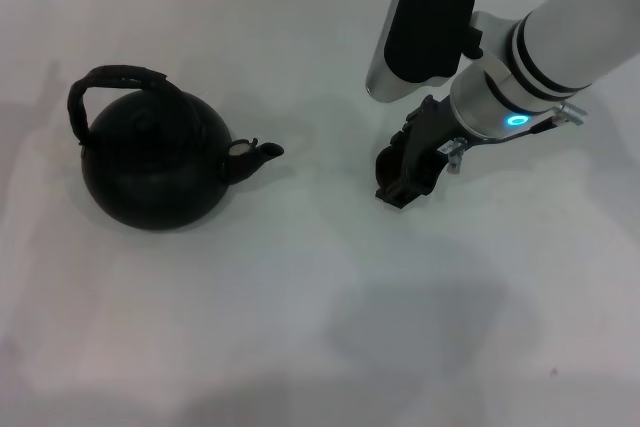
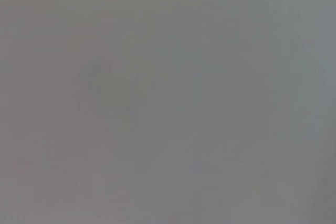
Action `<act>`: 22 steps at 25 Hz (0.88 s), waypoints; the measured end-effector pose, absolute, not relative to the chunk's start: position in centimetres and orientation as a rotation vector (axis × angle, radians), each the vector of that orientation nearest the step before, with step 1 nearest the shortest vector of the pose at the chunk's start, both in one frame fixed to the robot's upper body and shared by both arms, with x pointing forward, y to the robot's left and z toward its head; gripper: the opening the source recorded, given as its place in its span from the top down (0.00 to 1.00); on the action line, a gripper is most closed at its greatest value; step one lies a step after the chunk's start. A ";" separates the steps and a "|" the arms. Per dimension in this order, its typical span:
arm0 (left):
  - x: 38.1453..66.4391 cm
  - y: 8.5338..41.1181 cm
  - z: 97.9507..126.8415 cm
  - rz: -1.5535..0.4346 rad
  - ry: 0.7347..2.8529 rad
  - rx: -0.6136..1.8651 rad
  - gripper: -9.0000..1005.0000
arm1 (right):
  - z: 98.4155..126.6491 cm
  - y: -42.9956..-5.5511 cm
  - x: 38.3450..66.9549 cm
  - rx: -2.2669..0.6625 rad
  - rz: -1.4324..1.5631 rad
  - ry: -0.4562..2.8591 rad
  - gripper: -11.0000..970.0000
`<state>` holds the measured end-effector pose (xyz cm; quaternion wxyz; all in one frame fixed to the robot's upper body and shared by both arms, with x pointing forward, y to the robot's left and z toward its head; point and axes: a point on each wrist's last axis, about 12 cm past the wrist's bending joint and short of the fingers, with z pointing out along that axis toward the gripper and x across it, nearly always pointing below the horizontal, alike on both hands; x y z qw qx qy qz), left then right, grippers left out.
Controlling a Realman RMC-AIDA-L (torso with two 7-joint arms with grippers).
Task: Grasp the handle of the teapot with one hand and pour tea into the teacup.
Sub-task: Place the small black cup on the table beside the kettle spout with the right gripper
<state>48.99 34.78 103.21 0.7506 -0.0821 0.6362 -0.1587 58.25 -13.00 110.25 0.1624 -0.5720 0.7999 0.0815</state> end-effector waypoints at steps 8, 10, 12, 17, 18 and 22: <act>49.0 34.8 103.2 -0.346 1.389 -0.182 0.12 | 110.2 -13.1 58.2 -1.630 0.232 2.286 0.13; 49.0 34.8 103.2 -0.345 1.389 -0.182 0.12 | 110.2 -13.2 58.1 -1.627 0.236 2.284 0.13; 49.0 34.8 103.2 -0.345 1.388 -0.183 0.12 | 110.4 -13.2 58.0 -1.619 0.247 2.273 0.13; 49.0 34.8 103.2 -0.345 1.388 -0.183 0.12 | 110.9 -13.5 57.7 -1.583 0.284 2.246 0.13; 49.0 34.8 103.2 -0.345 1.388 -0.183 0.12 | 110.9 -13.5 57.7 -1.583 0.284 2.246 0.13; 49.0 34.8 103.2 -0.345 1.389 -0.182 0.12 | 111.2 -13.4 57.6 -1.545 0.389 2.228 0.13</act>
